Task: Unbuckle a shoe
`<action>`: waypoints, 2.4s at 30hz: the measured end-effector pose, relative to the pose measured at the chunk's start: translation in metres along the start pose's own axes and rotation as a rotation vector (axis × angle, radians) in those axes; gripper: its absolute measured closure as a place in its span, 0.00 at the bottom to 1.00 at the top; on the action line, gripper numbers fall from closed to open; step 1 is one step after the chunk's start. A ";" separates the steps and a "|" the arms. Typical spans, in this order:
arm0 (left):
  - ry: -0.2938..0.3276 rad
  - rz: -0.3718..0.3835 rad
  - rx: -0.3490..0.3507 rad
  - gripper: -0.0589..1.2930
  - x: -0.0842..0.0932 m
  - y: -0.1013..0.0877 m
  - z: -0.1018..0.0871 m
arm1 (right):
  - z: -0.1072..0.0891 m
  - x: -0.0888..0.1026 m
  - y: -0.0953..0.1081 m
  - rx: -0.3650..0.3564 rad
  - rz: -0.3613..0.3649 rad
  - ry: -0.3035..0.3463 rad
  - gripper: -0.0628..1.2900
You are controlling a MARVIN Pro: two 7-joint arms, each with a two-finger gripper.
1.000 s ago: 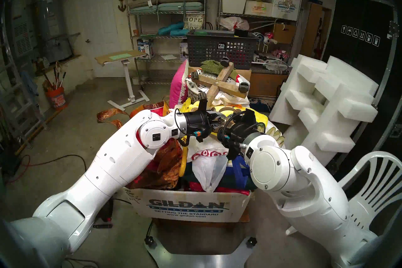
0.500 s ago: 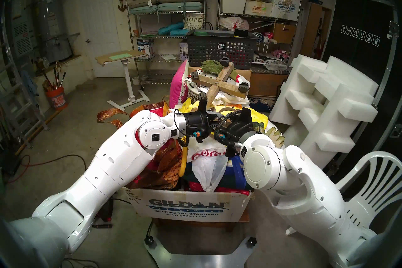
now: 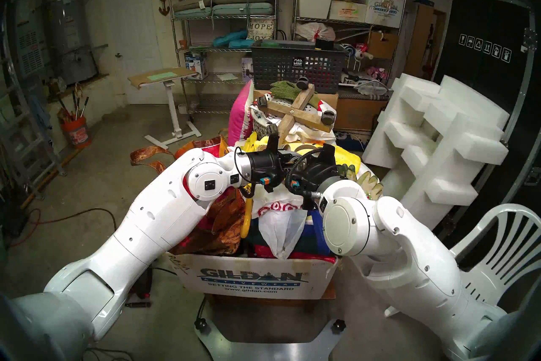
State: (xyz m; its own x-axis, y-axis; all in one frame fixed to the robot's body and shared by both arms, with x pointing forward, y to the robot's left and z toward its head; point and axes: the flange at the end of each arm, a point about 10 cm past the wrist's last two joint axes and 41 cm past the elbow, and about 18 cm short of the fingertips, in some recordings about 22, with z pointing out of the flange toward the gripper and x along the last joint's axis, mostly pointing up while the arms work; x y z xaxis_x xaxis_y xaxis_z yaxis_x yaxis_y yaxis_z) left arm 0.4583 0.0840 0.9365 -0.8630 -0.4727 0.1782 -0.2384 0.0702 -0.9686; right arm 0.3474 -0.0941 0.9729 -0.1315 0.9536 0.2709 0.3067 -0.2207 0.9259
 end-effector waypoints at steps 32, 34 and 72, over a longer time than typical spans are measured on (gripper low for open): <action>0.002 0.002 0.002 0.79 -0.004 -0.003 0.001 | -0.002 -0.004 0.000 0.015 -0.035 -0.009 0.48; 0.002 0.002 0.002 0.79 -0.004 -0.003 0.001 | -0.001 -0.003 0.000 0.016 -0.038 -0.007 0.48; 0.008 0.001 0.004 0.79 -0.001 -0.005 0.003 | 0.002 -0.018 0.003 -0.001 -0.058 -0.069 0.62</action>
State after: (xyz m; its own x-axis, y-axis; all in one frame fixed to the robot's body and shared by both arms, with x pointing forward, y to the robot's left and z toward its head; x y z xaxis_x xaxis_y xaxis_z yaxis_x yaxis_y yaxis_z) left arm 0.4620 0.0814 0.9403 -0.8665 -0.4661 0.1788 -0.2362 0.0672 -0.9694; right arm 0.3522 -0.1121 0.9705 -0.0839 0.9765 0.1985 0.2993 -0.1653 0.9397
